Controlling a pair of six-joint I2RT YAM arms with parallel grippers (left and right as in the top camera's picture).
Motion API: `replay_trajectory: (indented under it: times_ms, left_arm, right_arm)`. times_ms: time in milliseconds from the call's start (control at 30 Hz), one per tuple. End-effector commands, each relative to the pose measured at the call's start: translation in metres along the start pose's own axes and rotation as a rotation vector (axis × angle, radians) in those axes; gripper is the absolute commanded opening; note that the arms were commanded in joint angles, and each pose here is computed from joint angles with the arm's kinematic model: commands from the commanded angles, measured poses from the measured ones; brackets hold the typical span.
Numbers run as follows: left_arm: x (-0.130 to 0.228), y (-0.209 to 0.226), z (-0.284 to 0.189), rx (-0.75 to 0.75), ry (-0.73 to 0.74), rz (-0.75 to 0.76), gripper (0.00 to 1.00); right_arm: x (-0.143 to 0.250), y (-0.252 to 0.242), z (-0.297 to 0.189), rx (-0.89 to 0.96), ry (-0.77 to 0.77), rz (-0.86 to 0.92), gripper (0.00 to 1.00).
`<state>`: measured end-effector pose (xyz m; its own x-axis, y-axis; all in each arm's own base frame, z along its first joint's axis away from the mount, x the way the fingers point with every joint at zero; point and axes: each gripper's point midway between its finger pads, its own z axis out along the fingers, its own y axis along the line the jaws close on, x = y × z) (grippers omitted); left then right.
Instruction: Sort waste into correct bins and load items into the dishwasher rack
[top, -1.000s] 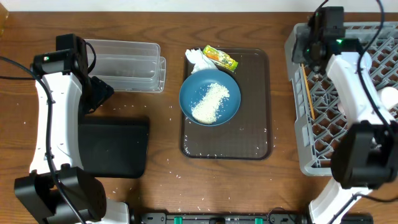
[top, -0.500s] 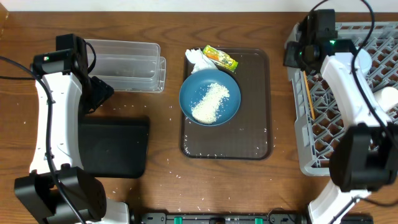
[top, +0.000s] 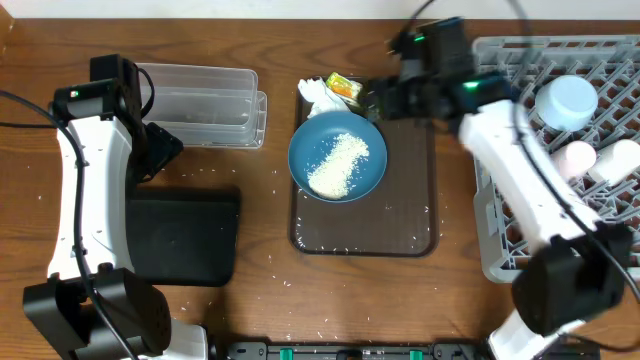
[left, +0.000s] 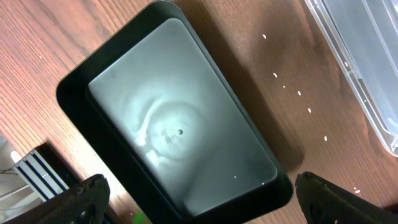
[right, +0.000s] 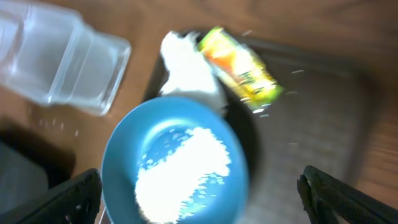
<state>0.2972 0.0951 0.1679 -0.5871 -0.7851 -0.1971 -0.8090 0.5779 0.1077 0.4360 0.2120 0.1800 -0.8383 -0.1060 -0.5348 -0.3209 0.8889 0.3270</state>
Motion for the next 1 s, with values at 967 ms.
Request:
replay_trajectory:
  times_ms: [967]
  left_arm:
    - [0.0,0.004,-0.004,-0.001,-0.011,0.001,0.98]
  right_arm:
    - [0.017,0.105,-0.024,-0.21,0.01,-0.148,0.99]
